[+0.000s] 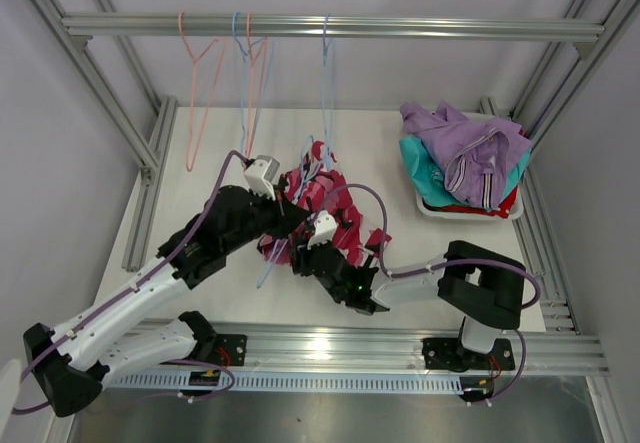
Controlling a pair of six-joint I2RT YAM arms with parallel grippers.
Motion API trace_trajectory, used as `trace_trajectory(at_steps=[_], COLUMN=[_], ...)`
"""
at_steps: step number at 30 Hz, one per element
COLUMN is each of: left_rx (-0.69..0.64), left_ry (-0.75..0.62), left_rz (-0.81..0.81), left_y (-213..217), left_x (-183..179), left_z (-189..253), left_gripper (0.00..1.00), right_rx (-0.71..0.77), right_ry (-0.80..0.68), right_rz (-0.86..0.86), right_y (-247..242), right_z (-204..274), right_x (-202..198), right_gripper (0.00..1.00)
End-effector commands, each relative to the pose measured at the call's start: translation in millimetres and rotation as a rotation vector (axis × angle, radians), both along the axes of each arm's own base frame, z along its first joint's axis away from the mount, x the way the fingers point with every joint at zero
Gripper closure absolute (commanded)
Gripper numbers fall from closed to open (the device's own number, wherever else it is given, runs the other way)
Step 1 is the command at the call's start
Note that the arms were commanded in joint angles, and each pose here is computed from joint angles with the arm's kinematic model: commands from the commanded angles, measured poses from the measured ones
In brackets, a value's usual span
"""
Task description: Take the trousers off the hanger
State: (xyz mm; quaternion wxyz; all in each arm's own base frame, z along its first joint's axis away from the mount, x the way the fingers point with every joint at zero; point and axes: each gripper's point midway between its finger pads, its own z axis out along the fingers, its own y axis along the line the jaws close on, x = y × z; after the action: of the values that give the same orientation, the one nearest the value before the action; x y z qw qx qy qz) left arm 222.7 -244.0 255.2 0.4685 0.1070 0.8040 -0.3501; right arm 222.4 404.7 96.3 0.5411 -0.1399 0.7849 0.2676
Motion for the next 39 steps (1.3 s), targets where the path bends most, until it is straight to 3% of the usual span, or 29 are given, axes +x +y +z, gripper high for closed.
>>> trace_trajectory(at_steps=[1,7,18,27,33,39], left_rx=[-0.129,-0.133,-0.136,-0.15,-0.149,-0.151], left_ry=[-0.113,-0.118,-0.128,-0.112,-0.111,-0.107], left_rz=[-0.009,-0.012,-0.001,-0.01,-0.012,-0.014], left_y=[-9,-9,-4,-5,-5,-6], left_x=[7,6,9,8,8,8], left_z=[49,51,55,55,54,54], left_gripper=[1.0,0.99,1.0,1.0,0.99,1.0], right_rx=[0.083,0.042,-0.228,-0.282,-0.206,-0.127], right_ry=[-0.085,-0.067,-0.084,-0.069,-0.029,-0.062], right_rz=[-0.086,-0.075,-0.128,-0.148,-0.084,-0.044], right_y=[8,-8,-62,-85,-61,-40], right_z=[42,42,27,8,3,35], right_x=[17,10,-11,-8,8,17], right_gripper=[0.51,0.34,0.01,0.0,0.01,0.01])
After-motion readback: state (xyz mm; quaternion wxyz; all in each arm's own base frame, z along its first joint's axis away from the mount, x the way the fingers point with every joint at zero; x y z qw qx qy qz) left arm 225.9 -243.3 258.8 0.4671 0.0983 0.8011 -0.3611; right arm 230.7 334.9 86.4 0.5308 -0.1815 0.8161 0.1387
